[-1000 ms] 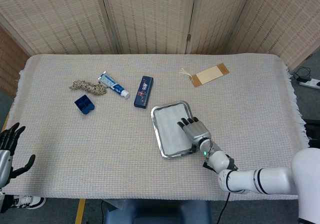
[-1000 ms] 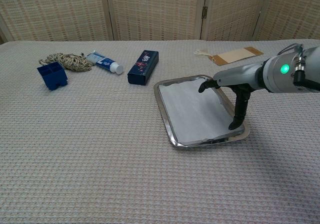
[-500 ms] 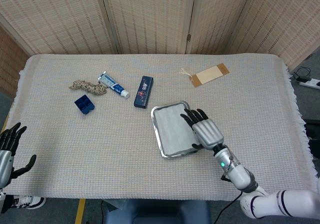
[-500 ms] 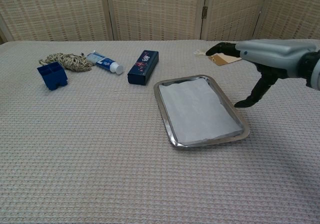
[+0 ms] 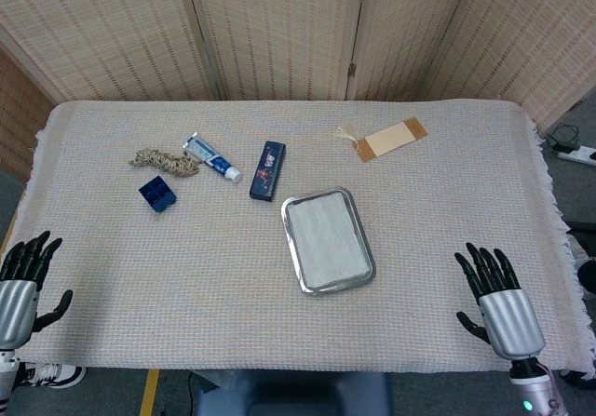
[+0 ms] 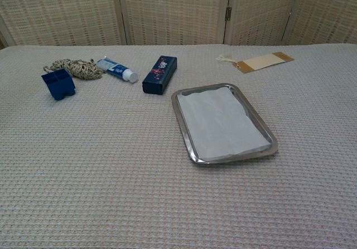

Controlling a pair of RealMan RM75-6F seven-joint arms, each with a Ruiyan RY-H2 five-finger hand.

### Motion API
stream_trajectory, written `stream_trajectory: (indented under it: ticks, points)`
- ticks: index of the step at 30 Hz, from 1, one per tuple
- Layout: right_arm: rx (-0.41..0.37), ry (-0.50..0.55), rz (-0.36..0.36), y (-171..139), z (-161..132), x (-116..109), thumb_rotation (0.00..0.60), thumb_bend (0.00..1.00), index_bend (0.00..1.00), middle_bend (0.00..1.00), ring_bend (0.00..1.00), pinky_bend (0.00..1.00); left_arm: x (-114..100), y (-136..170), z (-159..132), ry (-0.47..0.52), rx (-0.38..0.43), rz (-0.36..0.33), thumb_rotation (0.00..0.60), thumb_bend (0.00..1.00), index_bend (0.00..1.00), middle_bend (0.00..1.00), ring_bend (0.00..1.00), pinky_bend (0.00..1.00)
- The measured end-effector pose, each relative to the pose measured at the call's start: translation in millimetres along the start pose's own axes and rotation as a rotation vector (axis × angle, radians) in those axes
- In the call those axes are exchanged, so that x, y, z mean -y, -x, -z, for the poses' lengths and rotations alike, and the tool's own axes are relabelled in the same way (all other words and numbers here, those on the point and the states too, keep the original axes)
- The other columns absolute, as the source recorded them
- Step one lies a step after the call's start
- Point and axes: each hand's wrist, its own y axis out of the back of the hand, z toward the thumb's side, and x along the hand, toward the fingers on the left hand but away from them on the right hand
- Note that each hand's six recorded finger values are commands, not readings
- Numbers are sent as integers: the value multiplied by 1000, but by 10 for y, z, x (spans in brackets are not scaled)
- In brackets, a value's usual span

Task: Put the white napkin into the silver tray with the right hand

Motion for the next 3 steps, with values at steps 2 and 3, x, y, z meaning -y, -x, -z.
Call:
stream_trajectory:
  ticks: [2,3]
  points:
    - [13,5,-12,-30,24,-24,600,226,0,0,0,0,26,14,-52,-22,14,0,600,430,0,0,0,0]
    - [20,8,-19,-34,39,-32,600,226,0,0,0,0,28,21,-69,-25,19,-3,600,430,0,0,0,0]
